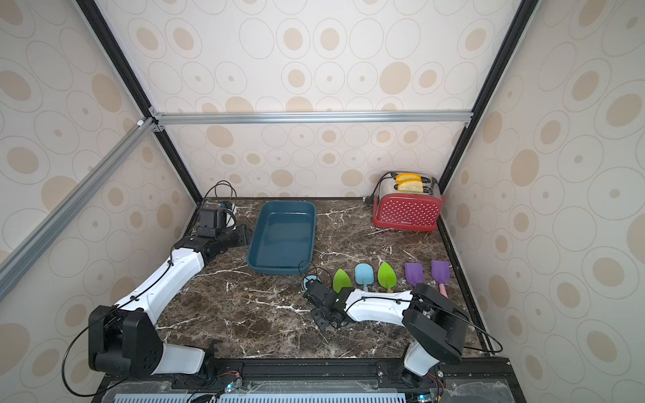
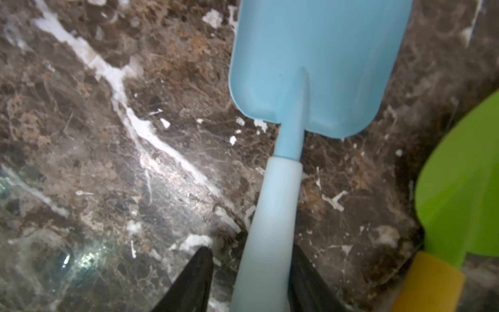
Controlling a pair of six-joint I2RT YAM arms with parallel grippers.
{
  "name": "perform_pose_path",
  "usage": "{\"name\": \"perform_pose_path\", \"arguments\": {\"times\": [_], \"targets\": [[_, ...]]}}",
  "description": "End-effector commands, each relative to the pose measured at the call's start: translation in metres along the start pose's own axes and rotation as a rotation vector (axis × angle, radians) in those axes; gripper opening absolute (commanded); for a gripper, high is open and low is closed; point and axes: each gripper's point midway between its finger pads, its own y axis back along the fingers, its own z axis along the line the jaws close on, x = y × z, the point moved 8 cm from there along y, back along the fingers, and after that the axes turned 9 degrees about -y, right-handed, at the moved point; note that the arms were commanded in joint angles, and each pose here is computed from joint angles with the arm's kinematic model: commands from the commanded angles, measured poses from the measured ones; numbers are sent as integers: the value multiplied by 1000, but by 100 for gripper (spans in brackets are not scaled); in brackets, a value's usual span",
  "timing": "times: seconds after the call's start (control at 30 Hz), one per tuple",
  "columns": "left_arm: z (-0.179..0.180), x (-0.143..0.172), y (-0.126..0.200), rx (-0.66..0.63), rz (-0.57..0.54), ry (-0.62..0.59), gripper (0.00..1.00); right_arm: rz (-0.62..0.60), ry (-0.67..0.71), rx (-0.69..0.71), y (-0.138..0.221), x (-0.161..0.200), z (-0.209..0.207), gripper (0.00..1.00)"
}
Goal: Put the shovel into the storage box
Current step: Pick up the shovel from the center of the board.
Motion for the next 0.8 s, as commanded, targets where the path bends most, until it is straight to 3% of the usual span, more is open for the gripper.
{"name": "perform_pose_path", "arguments": {"times": [0.0, 0.23, 0.5, 0.77], "targets": [[-3, -2, -1, 12, -11, 2, 57, 37, 3, 35, 7, 9, -6, 34], [-15, 0, -1, 128, -18, 28, 60, 42, 73, 52, 28, 24, -6, 15], [-65, 13, -1, 423, -36, 65, 63, -161, 153, 53, 85, -8, -1, 12], [-85, 18, 23, 576, -100, 158, 63, -356, 235, 212, 117, -53, -2, 11]]}}
